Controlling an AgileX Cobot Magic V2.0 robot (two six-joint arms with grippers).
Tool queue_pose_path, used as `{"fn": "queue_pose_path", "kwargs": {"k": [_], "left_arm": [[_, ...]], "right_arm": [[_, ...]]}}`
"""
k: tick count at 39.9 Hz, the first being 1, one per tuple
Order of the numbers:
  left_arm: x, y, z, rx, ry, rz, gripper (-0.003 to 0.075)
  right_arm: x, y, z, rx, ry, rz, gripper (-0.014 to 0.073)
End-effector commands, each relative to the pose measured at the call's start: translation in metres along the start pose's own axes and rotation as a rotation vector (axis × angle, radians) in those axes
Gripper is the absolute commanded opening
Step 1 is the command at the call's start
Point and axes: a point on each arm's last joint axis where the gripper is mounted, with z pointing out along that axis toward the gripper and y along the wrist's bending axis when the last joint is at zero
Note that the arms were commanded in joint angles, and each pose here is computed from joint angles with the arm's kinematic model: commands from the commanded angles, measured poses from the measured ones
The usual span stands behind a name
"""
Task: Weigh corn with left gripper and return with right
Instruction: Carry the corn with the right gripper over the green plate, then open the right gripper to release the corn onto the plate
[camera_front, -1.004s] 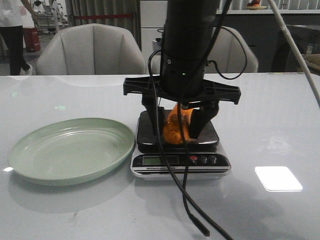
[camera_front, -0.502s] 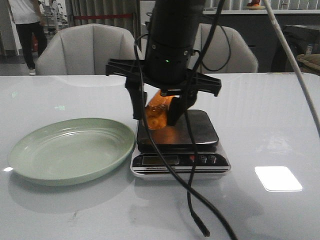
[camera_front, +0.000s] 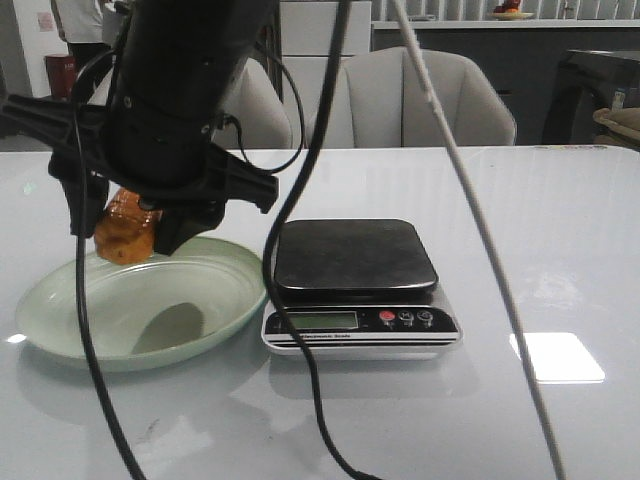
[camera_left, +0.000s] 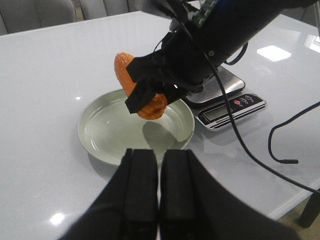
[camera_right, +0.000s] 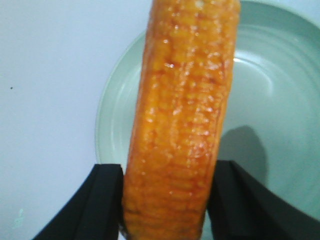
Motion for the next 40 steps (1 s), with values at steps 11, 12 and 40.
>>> {"fn": "queue_pose_path", "kwargs": {"k": [11, 12, 40], "left_arm": [[-0.014, -0.001, -0.003, 0.005, -0.089, 0.0, 0.0122], [-0.014, -0.001, -0.003, 0.005, -0.089, 0.0, 0.0122], [-0.014, -0.001, -0.003, 0.005, -0.089, 0.0, 0.0122]], "right_arm": [[-0.009, 0.007, -0.003, -0.037, -0.042, -0.019, 0.036], [-0.007, 0.006, -0.001, -0.027, -0.033, -0.019, 0.0388], [-0.057, 0.005, -0.085, 0.002, -0.147, -0.119, 0.0607]]}}
